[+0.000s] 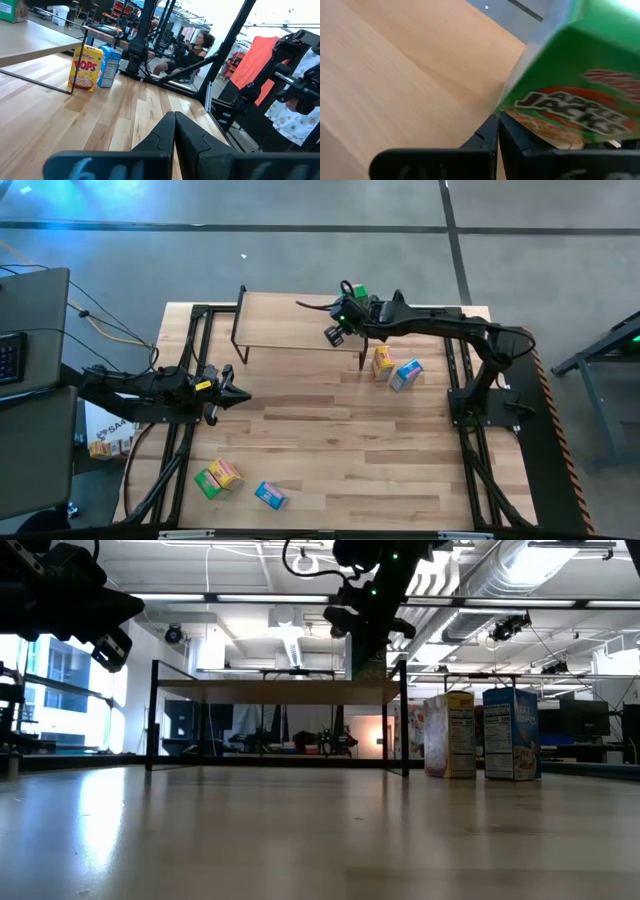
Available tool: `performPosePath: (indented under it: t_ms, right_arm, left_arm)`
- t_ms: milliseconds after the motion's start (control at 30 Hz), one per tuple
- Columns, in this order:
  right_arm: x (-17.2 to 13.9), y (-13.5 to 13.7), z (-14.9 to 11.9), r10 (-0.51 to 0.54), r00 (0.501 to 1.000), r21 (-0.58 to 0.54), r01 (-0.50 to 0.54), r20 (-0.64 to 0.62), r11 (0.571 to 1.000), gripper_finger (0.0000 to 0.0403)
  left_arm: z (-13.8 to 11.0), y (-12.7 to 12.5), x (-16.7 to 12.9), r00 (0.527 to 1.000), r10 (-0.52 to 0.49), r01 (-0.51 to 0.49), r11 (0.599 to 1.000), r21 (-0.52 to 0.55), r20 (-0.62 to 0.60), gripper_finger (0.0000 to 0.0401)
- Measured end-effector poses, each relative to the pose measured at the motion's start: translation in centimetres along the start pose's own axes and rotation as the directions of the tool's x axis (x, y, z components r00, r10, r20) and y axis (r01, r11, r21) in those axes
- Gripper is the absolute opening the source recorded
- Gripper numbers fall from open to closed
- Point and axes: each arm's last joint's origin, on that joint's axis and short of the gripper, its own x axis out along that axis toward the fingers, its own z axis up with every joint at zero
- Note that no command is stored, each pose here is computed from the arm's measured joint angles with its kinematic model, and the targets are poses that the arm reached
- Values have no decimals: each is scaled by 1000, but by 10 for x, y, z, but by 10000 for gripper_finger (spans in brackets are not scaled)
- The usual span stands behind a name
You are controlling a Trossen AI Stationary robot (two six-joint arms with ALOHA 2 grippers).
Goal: Stack cereal on shelf
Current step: Put the top green cereal box on the shelf
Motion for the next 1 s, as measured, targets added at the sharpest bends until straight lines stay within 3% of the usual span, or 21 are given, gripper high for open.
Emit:
performPosePath:
  t_ms: [467,667,1000]
  right_arm:
    - [5,-5,7,-45,997,13,45,58,999,0]
    - [6,-6,14,-23,993,29,20,112,999,0]
    - [6,-6,14,38,995,7,-39,90,999,0]
  left_arm:
    - [0,0,0,1000,0,0,1000,0,0,1]
    - [0,0,0,1000,0,0,1000,0,0,1]
    - [0,0,0,1000,0,0,1000,0,0,1]
